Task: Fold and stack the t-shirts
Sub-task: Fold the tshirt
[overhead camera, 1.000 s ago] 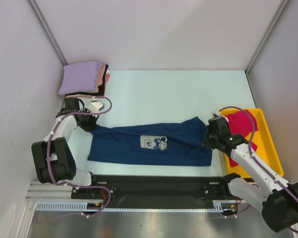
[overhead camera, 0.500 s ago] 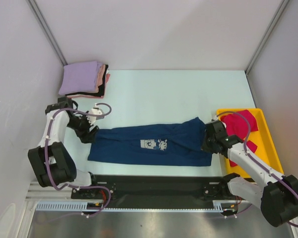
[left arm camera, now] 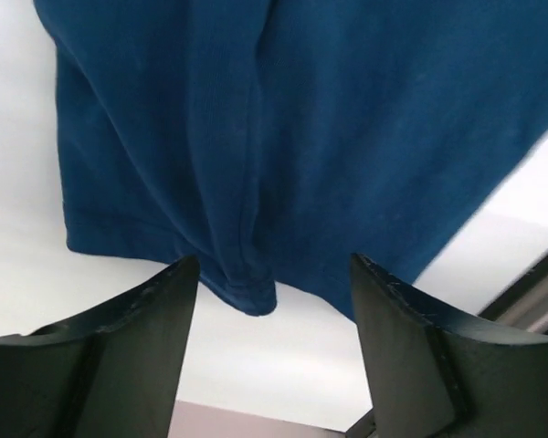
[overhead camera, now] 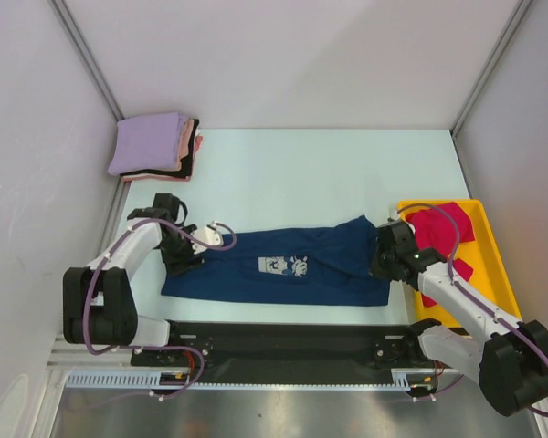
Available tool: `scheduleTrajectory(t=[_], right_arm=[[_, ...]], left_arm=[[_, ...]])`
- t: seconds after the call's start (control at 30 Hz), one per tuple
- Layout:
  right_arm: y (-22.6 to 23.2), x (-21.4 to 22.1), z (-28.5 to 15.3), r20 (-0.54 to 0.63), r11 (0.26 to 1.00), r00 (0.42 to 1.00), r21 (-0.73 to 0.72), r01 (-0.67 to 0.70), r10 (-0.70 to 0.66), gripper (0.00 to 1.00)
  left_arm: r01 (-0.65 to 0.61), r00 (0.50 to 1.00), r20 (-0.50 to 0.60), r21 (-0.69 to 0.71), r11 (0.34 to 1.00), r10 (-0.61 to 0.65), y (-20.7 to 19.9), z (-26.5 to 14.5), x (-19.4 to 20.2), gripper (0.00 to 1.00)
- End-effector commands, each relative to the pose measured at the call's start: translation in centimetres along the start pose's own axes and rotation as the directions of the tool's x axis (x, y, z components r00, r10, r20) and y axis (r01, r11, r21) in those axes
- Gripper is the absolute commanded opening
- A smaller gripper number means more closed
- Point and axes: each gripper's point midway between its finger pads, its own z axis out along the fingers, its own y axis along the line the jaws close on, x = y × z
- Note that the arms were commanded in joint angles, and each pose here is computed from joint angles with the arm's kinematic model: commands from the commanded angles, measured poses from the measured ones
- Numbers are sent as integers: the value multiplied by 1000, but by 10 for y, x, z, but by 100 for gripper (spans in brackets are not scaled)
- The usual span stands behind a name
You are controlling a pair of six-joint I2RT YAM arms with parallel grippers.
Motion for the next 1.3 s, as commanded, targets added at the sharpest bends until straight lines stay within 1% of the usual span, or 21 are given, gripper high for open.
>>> scheduleTrajectory(t=[0.0,0.07,0.13,0.17,0.2,0.27,0.3,0.33,0.37,0.47,0.5,0.57,0.6,0.7,0.8,0.87,1.0,1.07,1.13,1.17,1.27], right_arm=[[6,-11,0,35,1000,999,-17,8,-7,0],[6,-10,0,28,1000,1000,-19,10,-10,0],[7,-10,1,28,1000,1000,-19,10,-10,0],[7,-10,1,30,1000,1000,-19,11,-11,0],[7,-12,0,34,1000,999,-21,10,-9,0],[7,-13,-1,35,1000,999,-22,7,-6,0],[9,-13,-1,37,1000,999,-26,8,-7,0],[9,-14,-1,37,1000,999,-24,11,-10,0],[10,-19,-2,49,1000,999,-23,12,-11,0],[25,-48,-6,109,998,994,-53,21,-15,0],[27,-59,-1,117,999,993,-45,30,-25,0],[34,-85,0,147,998,989,-43,40,-34,0],[42,-109,0,180,997,982,-45,56,-47,0],[56,-161,-8,271,996,960,-35,86,-73,0],[59,-193,-3,303,994,948,-8,106,-99,0],[56,-199,7,285,993,952,17,115,-115,0],[61,-216,8,299,993,947,8,121,-118,0],[66,-226,7,314,992,942,1,125,-119,0],[71,-225,5,296,992,948,-15,124,-114,0],[71,-218,2,283,992,952,-20,128,-117,0],[58,-192,-1,238,992,963,1,129,-126,0]], left_arm=[[-20,996,-89,-166,986,5,33,-1,15,71],[-13,994,-108,-232,973,-13,44,2,17,67],[-12,994,-105,-261,965,-16,47,5,16,59],[-13,995,-102,-267,964,-15,47,6,15,52],[-11,995,-101,-267,964,-16,47,7,15,37],[-5,995,-102,-254,967,-22,44,7,15,24],[-2,995,-100,-250,968,-24,44,5,15,10],[-1,995,-97,-256,967,-25,45,4,13,3],[4,996,-90,-266,964,-29,49,2,11,0],[26,998,-42,-366,930,-45,77,-9,-2,0],[49,997,-32,-445,894,-70,101,-18,-6,0],[78,995,-6,-511,856,-95,124,-24,-13,0],[100,994,24,-559,823,-104,145,-29,-21,0],[117,992,46,-627,770,-114,173,-35,-27,0],[128,992,68,-656,744,-110,191,-35,-35,0],[123,992,64,-677,726,-109,197,-36,-36,0],[131,991,82,-749,650,-106,211,-49,-37,0],[129,991,85,-743,657,-99,211,-48,-39,0],[112,994,73,-714,691,-86,202,-41,-38,1],[110,994,80,-719,686,-75,200,-43,-39,1],[101,995,79,-675,731,-65,180,-31,-35,2]])
